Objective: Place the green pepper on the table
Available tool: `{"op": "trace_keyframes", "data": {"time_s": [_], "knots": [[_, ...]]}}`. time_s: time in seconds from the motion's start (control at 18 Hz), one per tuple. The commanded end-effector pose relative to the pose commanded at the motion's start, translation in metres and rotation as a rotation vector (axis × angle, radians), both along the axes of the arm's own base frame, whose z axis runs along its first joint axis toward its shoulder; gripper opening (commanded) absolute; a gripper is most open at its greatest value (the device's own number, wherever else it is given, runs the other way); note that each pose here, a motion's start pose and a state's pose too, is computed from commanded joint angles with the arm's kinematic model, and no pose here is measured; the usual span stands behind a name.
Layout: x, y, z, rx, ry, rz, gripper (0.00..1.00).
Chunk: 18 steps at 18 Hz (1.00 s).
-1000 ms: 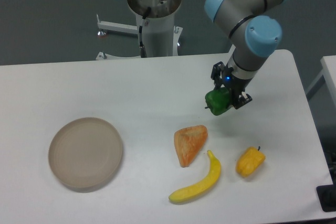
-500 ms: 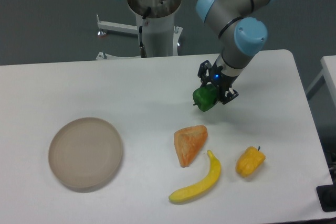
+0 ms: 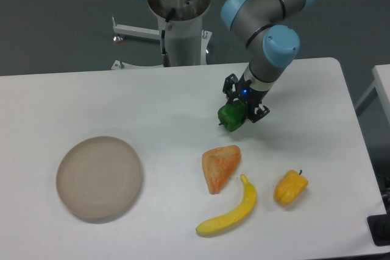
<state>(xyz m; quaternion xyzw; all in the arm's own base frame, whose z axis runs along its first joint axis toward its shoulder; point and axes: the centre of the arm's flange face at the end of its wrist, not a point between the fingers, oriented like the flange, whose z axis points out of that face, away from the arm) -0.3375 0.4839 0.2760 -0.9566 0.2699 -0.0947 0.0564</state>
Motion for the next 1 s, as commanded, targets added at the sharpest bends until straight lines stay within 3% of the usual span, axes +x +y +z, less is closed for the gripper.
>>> {"op": "trace_keyframes", "data": {"time_s": [0.17,1.0], "knots": [[0.0008,0.0003,-0.0038,-0.016,-0.006,0.046,0.4],[0.0025,-0.001,-0.0113,-0.025,-0.019,0.046,0.4]]}}
